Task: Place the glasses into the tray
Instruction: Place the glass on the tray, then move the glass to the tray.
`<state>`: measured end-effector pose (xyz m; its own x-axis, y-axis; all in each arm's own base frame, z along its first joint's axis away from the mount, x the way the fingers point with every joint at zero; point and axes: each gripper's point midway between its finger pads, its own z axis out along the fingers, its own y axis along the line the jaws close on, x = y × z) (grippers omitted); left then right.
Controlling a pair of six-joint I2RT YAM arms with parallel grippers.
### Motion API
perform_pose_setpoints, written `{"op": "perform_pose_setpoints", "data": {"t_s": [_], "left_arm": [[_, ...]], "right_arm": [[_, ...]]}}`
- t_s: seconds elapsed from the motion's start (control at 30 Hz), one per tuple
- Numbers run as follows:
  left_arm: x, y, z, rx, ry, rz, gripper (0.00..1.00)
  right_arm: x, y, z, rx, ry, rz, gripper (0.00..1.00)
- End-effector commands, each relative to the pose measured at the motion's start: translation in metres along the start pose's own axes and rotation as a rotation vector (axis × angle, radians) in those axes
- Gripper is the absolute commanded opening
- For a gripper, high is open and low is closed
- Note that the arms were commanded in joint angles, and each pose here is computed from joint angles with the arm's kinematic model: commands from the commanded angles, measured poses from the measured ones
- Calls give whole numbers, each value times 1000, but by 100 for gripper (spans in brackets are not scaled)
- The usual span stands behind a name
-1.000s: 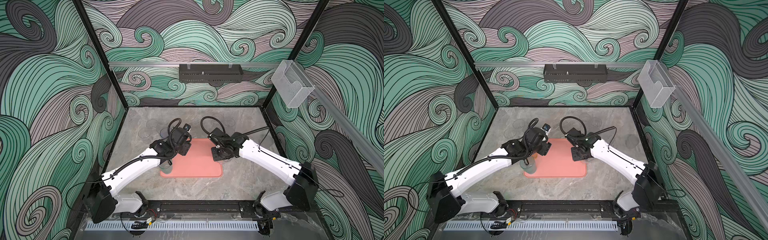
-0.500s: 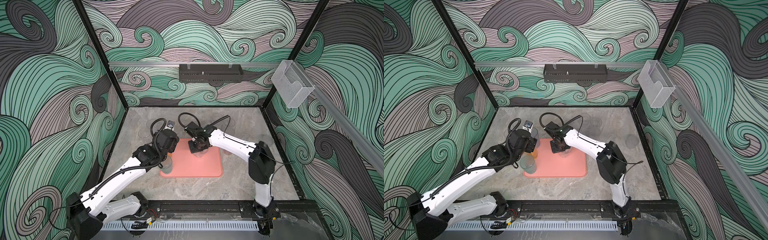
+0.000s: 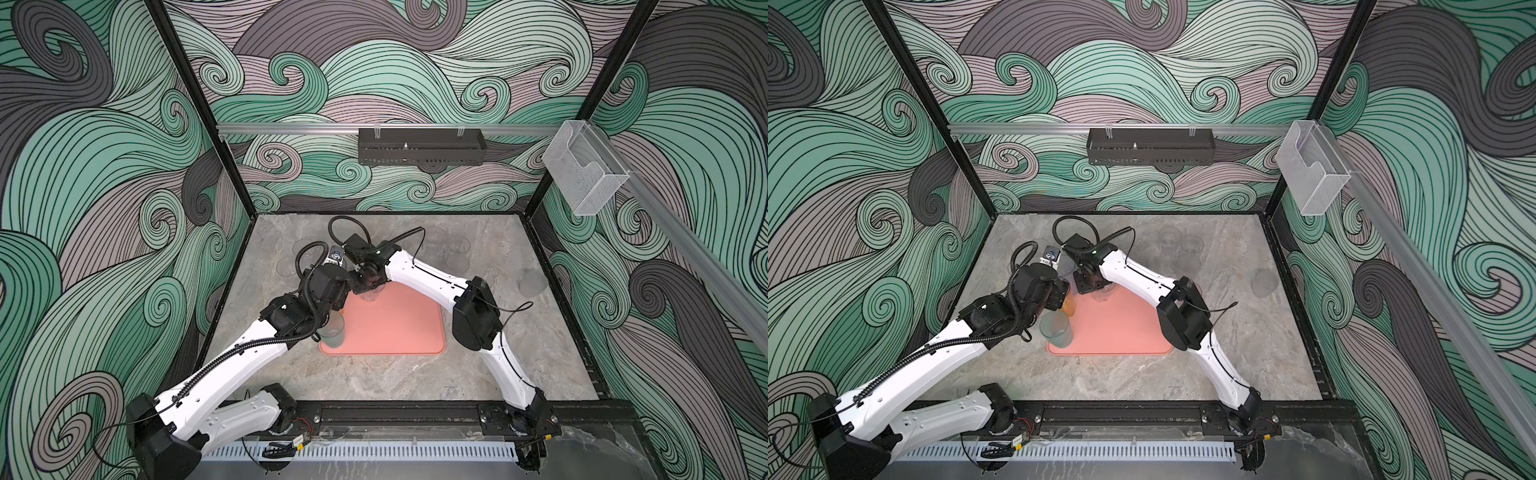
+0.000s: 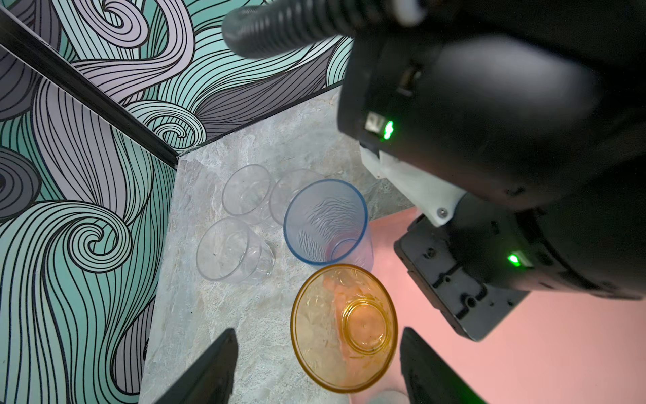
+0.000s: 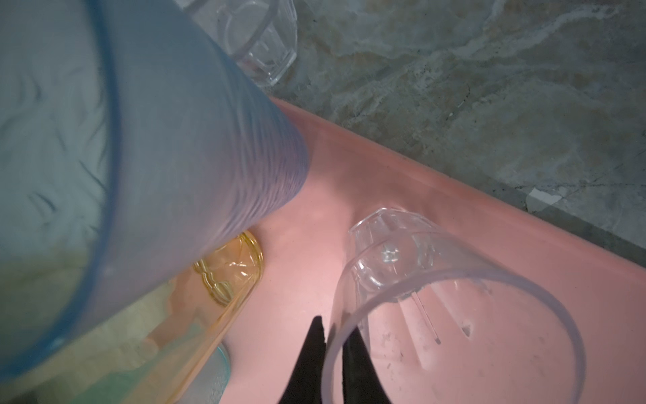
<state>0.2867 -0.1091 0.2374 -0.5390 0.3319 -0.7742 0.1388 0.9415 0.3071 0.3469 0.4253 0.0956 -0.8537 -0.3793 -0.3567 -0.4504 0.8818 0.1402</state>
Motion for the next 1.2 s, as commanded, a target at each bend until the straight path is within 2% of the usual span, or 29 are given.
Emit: {"op": "perform_pose_setpoints", "data": {"t_s": [0.0,0.23,0.47,0.63,0.93,1.17], "left_arm": [[5,5,-1,-13,19,-9,76],[5,3,2,-11,24,-15,76],[-5,-1,-4,30,-13,-47,75],[-7,-11,-2,80,-26,-46,75],[10,-56,29,208,64,-39,76],[37,-90,51,287,222,-39,75]], "right_arm": [[2,-2,-2,18,17,-24,18],[-8,9,-35,-53,-25,-39,28],[-19,0,-88,-78,-109,-19,30],[-12,-25,-102,-74,-127,51,31],[27,-79,-79,-37,-127,253,32],[48,-80,-37,-105,-114,366,31]]}}
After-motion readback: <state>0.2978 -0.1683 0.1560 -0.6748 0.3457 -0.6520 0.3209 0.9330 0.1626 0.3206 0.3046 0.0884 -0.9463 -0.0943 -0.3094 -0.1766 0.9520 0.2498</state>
